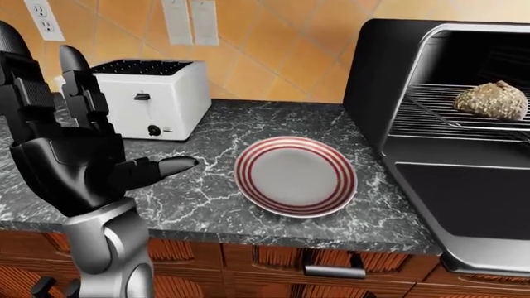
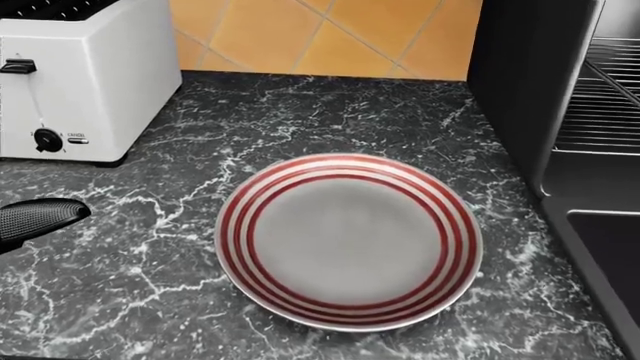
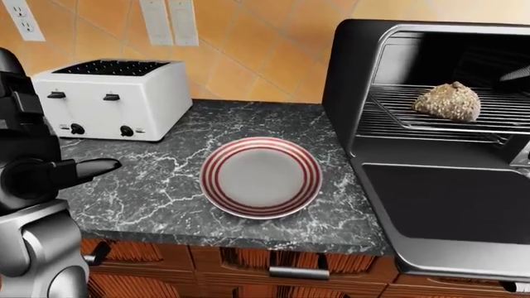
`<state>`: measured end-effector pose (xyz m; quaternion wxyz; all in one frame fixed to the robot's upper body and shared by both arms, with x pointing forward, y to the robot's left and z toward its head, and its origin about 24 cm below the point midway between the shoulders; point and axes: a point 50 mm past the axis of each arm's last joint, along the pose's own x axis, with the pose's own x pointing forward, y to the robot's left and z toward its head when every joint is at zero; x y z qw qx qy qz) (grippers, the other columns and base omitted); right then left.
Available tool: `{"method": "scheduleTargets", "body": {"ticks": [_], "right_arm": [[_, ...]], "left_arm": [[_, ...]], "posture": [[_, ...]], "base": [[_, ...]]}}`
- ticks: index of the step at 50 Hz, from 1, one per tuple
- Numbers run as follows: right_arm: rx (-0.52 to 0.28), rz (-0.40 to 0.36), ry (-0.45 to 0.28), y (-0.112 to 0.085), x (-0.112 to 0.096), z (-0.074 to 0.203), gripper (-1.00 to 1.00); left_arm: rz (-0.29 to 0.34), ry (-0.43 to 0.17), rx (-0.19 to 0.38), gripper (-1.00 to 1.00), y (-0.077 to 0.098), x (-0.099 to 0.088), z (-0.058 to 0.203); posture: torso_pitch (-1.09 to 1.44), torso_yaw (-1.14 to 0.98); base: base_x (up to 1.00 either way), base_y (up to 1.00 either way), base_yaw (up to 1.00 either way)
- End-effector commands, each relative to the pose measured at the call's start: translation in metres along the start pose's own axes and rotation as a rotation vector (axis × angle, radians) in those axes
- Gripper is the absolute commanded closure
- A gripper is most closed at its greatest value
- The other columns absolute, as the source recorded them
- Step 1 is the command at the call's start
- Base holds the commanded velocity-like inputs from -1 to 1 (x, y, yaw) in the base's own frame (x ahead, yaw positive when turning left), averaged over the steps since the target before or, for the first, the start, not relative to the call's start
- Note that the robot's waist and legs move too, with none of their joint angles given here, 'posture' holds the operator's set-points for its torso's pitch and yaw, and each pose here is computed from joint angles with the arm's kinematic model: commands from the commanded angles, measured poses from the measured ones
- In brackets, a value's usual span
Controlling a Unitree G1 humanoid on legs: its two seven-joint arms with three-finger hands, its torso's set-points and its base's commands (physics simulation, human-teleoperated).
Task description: Place the bread on the top rack of the toaster oven.
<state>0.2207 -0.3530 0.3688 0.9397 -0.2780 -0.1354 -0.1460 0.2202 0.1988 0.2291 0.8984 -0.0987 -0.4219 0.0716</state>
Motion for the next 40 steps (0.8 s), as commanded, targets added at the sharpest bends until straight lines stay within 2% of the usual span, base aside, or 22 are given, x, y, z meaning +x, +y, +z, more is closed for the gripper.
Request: {"method": "scheduleTargets", "body": {"ticks": [1,12,40], "right_arm": [[-0.015,-0.042,-0.057,-0.007,-0.009,0.015,-1.0],[-0.002,-0.068,-0.051,-0.003,-0.037,0.016,-1.0],[0.001,-0.086,-0.045,0.005,-0.069,0.019,-1.0]], "left_arm": [[-0.022,-0.056,-0.01,-1.0,-0.004,0.004,0.009],[-0.026,-0.057,-0.011,-1.0,-0.006,0.004,0.01],[-0.026,-0.053,-0.01,-1.0,-0.005,0.003,0.007]], "posture": [[-0.33,0.0],[-0.33,0.0],[-0.33,0.0]], "base": [[0.0,0.0,0.0],[0.0,0.0,0.0],[0.0,0.0,0.0]]}}
